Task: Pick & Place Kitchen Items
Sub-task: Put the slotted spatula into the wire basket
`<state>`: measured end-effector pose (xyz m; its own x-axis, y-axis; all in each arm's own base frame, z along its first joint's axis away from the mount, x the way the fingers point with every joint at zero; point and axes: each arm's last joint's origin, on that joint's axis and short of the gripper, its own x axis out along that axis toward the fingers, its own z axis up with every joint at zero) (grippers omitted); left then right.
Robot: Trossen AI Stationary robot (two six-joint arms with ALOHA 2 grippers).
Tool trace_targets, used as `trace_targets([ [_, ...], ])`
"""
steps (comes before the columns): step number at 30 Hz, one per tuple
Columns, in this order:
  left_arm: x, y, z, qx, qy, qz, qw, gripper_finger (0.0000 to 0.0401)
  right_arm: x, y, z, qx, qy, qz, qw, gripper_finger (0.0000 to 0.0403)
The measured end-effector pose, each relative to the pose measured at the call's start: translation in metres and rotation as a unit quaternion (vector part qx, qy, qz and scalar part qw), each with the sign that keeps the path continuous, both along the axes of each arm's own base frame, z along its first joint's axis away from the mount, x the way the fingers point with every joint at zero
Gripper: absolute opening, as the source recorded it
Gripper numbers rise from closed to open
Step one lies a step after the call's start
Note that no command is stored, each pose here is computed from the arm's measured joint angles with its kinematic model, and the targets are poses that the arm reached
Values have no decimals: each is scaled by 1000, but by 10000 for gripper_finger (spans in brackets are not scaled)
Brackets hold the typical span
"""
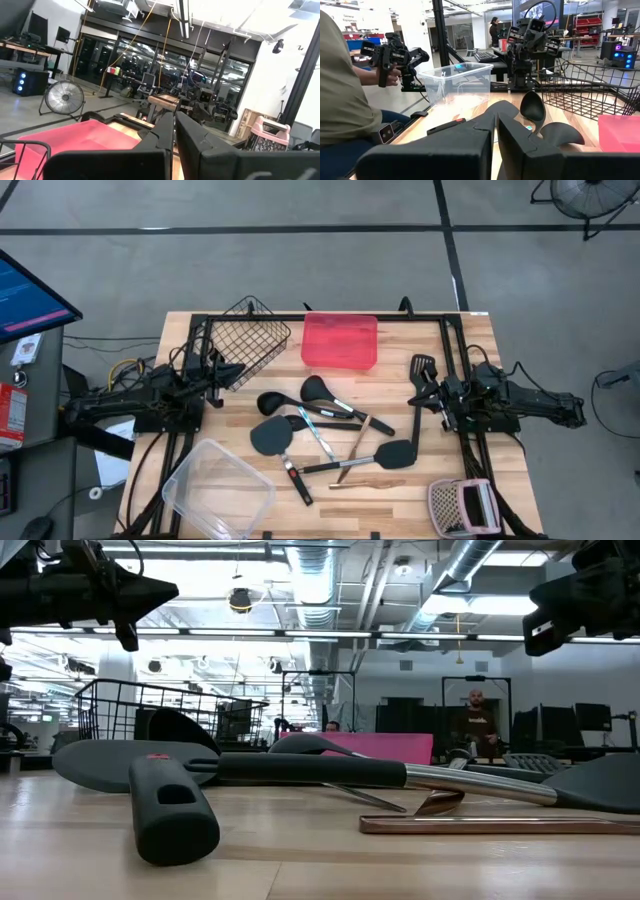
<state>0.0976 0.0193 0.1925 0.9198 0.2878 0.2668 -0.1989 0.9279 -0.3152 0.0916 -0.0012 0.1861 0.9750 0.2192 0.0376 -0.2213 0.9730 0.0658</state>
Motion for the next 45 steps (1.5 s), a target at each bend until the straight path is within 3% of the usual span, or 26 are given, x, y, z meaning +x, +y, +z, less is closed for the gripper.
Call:
trace_targets([
  [6,0,0,0,0,-1,1,1000,2,0,0,0,-60,-15,-6,998,21],
  [10,0,0,0,0,-2,1,1000,2,0,0,3,-66,-30,-7,997,21],
  [18,0,0,1,-1,-4,0,1000,2,-3,0,21,19,-105,1,994,21],
  [28,-3,0,8,4,-42,5,999,2,-12,1,43,-6,-230,2,973,21],
  [34,-6,3,14,0,-77,64,995,2,-18,2,53,-13,-287,4,958,21],
  [39,-8,5,16,-14,-90,106,990,2,-19,2,54,-17,-294,3,956,21],
  [42,-9,6,16,-15,-91,123,988,2,-19,0,54,-38,-300,-46,952,21],
  [45,-9,6,17,-6,-90,129,988,9,-19,-3,54,-27,-301,-88,949,21],
])
